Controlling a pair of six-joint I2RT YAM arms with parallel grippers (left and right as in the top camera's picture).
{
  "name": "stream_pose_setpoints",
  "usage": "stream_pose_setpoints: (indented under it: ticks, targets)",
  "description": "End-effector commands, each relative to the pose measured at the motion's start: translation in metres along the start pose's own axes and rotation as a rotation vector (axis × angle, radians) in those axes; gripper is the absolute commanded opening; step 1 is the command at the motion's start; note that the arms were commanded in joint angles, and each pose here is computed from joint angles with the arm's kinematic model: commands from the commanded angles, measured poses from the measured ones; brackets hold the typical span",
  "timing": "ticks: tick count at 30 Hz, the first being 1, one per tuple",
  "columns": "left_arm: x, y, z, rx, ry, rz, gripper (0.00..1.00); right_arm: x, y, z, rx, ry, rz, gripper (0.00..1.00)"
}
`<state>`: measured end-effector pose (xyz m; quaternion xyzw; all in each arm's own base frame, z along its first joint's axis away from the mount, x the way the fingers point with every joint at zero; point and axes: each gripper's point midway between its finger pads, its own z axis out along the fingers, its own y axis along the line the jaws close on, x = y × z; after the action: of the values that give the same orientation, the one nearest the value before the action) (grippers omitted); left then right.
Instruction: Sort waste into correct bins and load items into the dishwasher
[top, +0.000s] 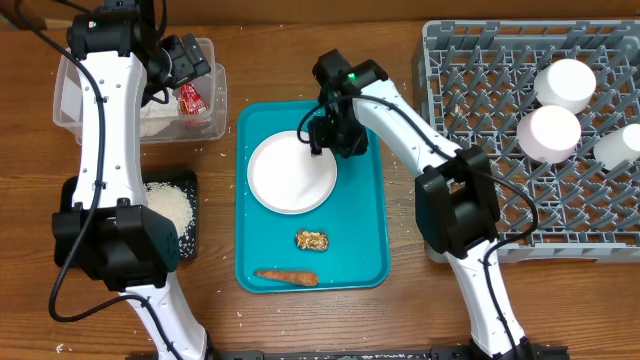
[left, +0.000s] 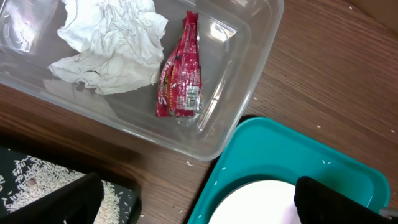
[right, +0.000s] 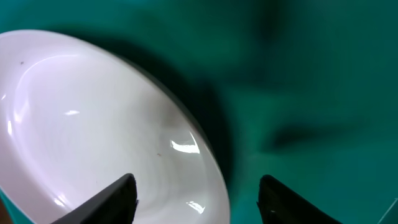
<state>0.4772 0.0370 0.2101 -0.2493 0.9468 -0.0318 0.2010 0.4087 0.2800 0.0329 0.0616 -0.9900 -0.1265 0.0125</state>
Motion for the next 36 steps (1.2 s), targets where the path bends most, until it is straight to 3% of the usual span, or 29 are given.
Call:
stream_pose_setpoints:
  ticks: [1, 6, 12, 14, 16, 24, 30, 36]
  targets:
    - [-0.001, -0.005, -0.005, 0.018, -0.009, -0.007, 1.00, 0.002, -0.002, 0.013, 0.059, 0.002, 0.023, 0.61]
    - [-0.001, -0.005, -0.005, 0.018, -0.009, -0.007, 1.00, 0.006, 0.004, 0.015, 0.061, 0.008, 0.010, 0.50]
    - [-0.001, -0.005, -0.005, 0.018, -0.009, -0.007, 1.00, 0.012, -0.010, 0.026, 0.152, 0.003, 0.043, 0.48]
    - [-0.001, -0.005, -0.005, 0.018, -0.009, -0.007, 1.00, 0.015, -0.012, 0.028, 0.157, 0.012, 0.048, 0.43]
    - [-0.001, -0.005, -0.005, 0.018, -0.009, -0.007, 1.00, 0.017, -0.013, 0.029, 0.160, 0.018, 0.049, 0.30]
    - [-0.001, -0.005, -0.005, 0.018, -0.009, -0.007, 1.00, 0.017, -0.015, 0.017, 0.165, 0.026, 0.061, 0.07]
    - [-0.001, -0.005, -0.005, 0.018, -0.009, -0.007, 1.00, 0.005, -0.022, -0.043, 0.164, -0.022, 0.094, 0.04]
    - [-0.001, -0.005, -0.005, 0.018, -0.009, -0.007, 1.00, -0.014, -0.072, -0.142, 0.268, -0.186, 0.184, 0.04]
